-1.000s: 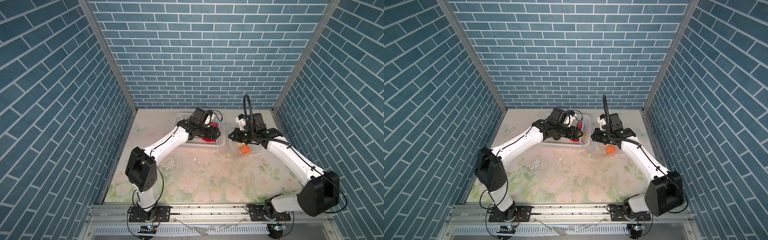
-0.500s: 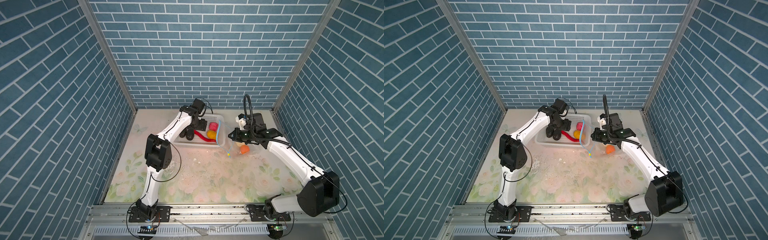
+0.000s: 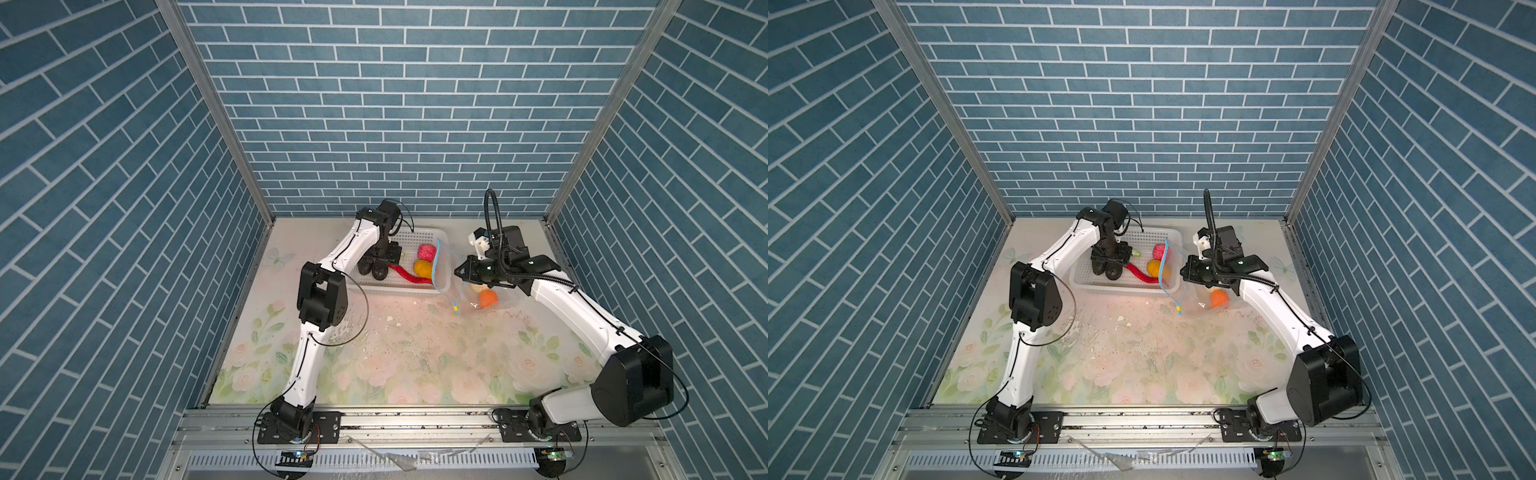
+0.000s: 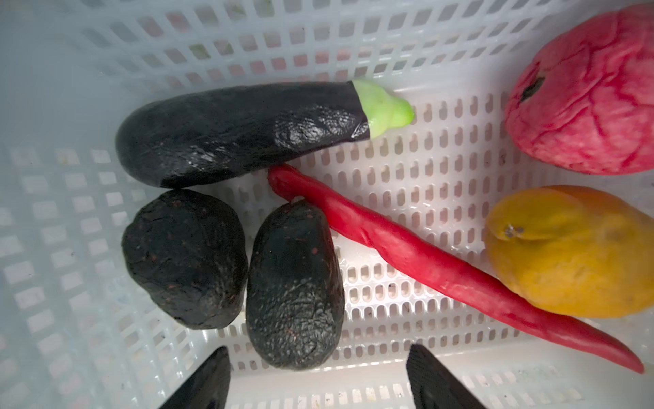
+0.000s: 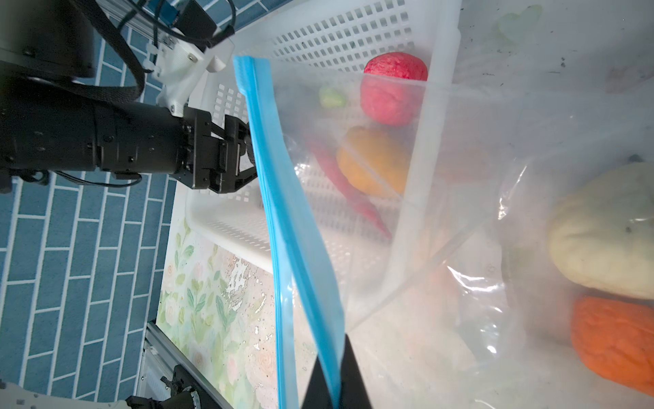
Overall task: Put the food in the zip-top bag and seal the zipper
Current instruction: 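Move the left gripper back over the basket toward the dark avocado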
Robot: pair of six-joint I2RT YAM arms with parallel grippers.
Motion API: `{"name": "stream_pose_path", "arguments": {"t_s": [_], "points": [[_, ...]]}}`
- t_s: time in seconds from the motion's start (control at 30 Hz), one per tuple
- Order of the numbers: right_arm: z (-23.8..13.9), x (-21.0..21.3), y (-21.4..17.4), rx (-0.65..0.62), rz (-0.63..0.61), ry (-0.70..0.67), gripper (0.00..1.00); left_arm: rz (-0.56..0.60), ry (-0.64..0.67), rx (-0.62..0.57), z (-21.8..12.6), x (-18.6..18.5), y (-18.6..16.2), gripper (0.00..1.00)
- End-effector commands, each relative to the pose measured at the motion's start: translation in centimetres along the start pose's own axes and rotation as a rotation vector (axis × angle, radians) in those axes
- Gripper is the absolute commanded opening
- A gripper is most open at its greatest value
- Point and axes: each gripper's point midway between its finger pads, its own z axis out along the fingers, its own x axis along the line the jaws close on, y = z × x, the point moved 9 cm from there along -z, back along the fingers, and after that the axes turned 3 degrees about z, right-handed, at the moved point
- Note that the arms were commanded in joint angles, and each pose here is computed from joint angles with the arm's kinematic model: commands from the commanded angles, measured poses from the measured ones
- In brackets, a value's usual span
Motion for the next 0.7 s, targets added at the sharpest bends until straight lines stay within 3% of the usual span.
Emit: {"name": "stream_pose_path", "arguments": {"t_s": [0.0,0.67], "points": [[-0.2,0.5,0.6,-0.013,0.015,0.025,0.0,-0.003,0.017,0.034,0.9,1.0,0.3,0.81],[-0.2,0.6,0.7,-0.013,0.014,0.027,0.0,-0.019,-0.001,0.094,3.8,1.0,0.1,0.7]]}}
